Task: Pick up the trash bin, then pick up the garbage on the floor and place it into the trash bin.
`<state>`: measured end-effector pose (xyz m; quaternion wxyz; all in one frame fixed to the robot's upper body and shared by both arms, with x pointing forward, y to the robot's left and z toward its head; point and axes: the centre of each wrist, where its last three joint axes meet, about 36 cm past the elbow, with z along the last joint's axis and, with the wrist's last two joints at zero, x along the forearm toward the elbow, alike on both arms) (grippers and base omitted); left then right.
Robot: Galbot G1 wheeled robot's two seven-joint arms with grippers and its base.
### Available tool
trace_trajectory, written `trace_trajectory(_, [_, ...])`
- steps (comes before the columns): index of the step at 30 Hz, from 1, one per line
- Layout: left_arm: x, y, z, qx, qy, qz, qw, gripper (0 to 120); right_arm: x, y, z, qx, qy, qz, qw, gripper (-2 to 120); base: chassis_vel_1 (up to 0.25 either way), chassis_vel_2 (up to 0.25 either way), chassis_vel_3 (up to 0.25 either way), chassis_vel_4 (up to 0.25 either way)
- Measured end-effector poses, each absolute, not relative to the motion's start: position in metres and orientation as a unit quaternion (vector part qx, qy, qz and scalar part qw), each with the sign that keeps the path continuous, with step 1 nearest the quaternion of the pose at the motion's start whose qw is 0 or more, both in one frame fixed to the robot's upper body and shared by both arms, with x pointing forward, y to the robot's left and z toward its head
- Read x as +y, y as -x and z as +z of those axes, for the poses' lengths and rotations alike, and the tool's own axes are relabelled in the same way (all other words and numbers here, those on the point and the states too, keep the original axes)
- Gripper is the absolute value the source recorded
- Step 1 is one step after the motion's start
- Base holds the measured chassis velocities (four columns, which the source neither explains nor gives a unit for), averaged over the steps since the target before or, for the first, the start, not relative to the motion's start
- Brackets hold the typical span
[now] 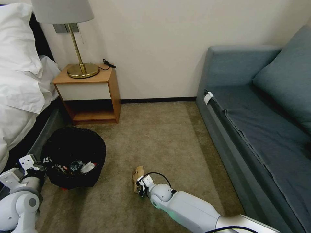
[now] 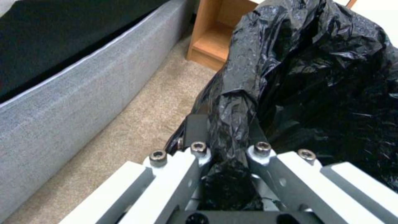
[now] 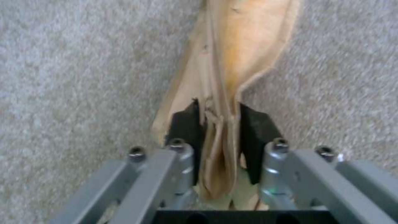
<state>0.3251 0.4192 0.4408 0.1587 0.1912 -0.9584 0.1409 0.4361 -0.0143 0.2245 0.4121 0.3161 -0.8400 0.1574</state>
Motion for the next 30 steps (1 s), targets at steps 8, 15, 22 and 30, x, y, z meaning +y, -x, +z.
trace_trajectory(8, [0.423,-0.322,0.442,-0.959,-0.192,0.135,0.160,4,-0.017,-0.452,0.241,-0.853,-0.311,0.155,0.390,0,0.000,0.000,0.000,0.000])
trace_trajectory(15, [0.425,-0.321,0.444,-0.959,-0.191,0.133,0.159,4,-0.027,-0.476,0.260,-0.868,-0.297,0.149,0.369,0,0.000,0.000,0.000,0.000])
trace_trajectory(22, [0.425,-0.322,0.446,-0.960,-0.189,0.132,0.158,4,-0.039,-0.523,0.303,-0.895,-0.271,0.125,0.331,0,0.000,0.000,0.000,0.000])
trace_trajectory(30, [0.422,-0.324,0.445,-0.960,-0.184,0.134,0.160,4,-0.039,-0.555,0.365,-0.916,-0.274,0.113,0.269,0,0.000,0.000,0.000,0.000])
